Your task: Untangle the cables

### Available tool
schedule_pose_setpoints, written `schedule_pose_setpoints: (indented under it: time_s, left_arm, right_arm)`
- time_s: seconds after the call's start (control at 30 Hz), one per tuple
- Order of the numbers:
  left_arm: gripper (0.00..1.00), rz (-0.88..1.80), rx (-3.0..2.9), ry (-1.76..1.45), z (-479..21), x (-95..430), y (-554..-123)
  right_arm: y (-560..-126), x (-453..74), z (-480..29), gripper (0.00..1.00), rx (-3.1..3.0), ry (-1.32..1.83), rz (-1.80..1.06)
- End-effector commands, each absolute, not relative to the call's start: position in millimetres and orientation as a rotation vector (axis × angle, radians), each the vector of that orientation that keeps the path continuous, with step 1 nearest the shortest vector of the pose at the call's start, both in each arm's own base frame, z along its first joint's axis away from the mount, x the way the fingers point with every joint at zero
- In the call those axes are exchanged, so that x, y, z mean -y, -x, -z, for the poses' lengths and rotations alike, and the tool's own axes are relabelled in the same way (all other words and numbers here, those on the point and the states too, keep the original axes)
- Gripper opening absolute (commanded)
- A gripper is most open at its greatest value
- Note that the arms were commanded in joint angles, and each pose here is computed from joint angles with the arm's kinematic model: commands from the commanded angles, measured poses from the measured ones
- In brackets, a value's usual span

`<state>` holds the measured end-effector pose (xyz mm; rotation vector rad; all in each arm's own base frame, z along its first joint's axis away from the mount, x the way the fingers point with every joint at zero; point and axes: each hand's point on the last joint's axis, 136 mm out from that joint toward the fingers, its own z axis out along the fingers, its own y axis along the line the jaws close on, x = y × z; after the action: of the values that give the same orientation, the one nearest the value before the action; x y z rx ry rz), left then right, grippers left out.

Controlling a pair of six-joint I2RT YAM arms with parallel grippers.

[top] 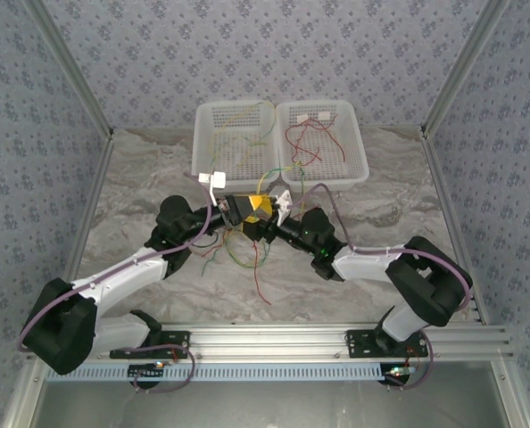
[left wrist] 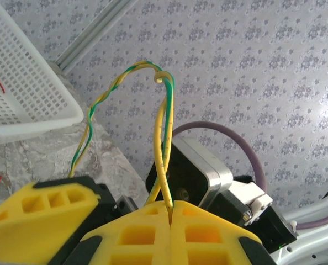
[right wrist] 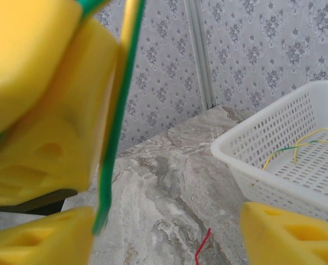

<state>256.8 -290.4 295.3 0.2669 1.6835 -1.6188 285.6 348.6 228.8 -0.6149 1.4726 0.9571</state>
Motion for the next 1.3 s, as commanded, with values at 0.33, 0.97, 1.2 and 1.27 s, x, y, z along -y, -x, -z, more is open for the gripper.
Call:
schedule_pose_setpoints:
  time_s: [0.33,0.97,1.2,1.27]
  left_arm:
    - [0.0,1.295,-1.743,-0.073,-278.1,207.0,-283.9]
    - [0.0,0.719,-1.817,0.154,-280.2,111.9,-323.0]
    - [0.0,0.585,-1.747,0.26,-307.1,68.0,-326.2]
    - [0.0,0.531,-1.739,0.326,-308.2,48.4,-326.7]
  right_arm:
    - [-250.8,-323.2,-259.3,0.0,-1.411,0.805,-0.957]
    - [-308.1,-191.1,-341.8,0.0,-1.643,0.3,-1.02]
    - [-326.1,-140.6,-347.2,0.0,-1.695,0.135,-0.87]
    - [-328.7,-125.7,-346.6,0.0,-1.704,0.089,-0.829]
